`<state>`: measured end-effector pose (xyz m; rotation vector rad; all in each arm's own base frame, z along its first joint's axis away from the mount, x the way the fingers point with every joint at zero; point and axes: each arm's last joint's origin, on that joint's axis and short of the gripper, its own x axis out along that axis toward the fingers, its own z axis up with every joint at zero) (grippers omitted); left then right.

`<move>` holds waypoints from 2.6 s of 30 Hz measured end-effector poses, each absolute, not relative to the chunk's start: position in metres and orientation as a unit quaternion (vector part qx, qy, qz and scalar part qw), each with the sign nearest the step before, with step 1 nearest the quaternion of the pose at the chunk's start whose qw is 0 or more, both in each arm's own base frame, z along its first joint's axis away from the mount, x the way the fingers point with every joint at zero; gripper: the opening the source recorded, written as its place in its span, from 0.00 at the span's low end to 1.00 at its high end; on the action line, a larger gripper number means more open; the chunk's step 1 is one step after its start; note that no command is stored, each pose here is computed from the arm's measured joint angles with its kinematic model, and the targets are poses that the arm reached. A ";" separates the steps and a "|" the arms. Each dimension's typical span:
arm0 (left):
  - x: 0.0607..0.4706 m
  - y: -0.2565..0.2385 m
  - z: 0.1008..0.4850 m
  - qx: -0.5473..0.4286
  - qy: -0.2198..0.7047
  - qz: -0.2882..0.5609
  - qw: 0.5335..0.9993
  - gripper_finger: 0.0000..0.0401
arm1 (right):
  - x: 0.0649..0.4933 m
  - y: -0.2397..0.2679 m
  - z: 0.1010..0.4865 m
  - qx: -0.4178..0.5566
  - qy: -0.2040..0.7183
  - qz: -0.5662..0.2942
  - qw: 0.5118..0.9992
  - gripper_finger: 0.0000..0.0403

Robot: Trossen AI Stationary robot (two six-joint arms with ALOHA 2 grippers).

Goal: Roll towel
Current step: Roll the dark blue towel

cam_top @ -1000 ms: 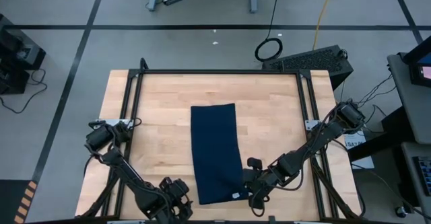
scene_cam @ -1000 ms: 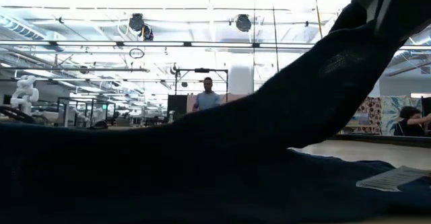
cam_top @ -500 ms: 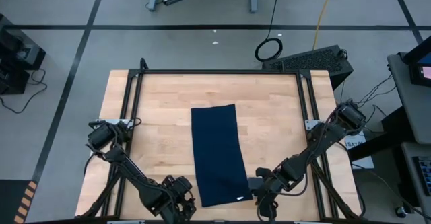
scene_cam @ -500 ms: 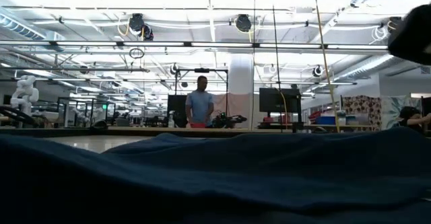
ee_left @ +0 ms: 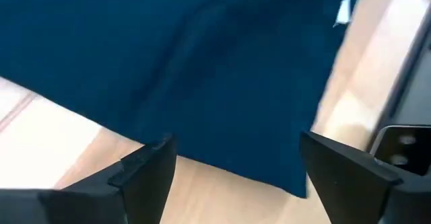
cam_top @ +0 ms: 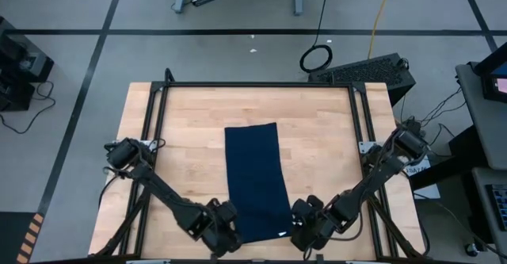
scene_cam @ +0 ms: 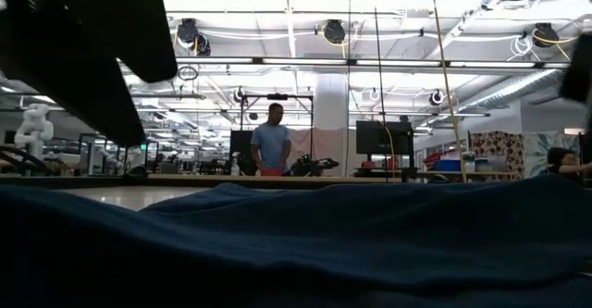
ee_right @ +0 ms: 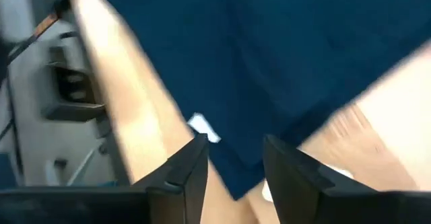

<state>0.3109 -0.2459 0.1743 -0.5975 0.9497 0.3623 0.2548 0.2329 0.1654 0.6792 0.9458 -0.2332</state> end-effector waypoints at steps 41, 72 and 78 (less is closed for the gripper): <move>0.362 0.071 0.144 -0.120 0.559 0.109 0.813 0.35 | 0.251 0.262 0.129 0.434 0.429 -0.137 0.781 0.03; 0.361 0.076 0.138 -0.139 0.534 0.122 0.825 0.34 | 0.236 0.234 0.127 0.369 0.364 -0.148 0.842 0.27; 0.366 0.074 0.149 -0.165 0.516 0.121 0.832 0.34 | 0.241 0.233 0.123 0.374 0.359 -0.151 0.842 0.17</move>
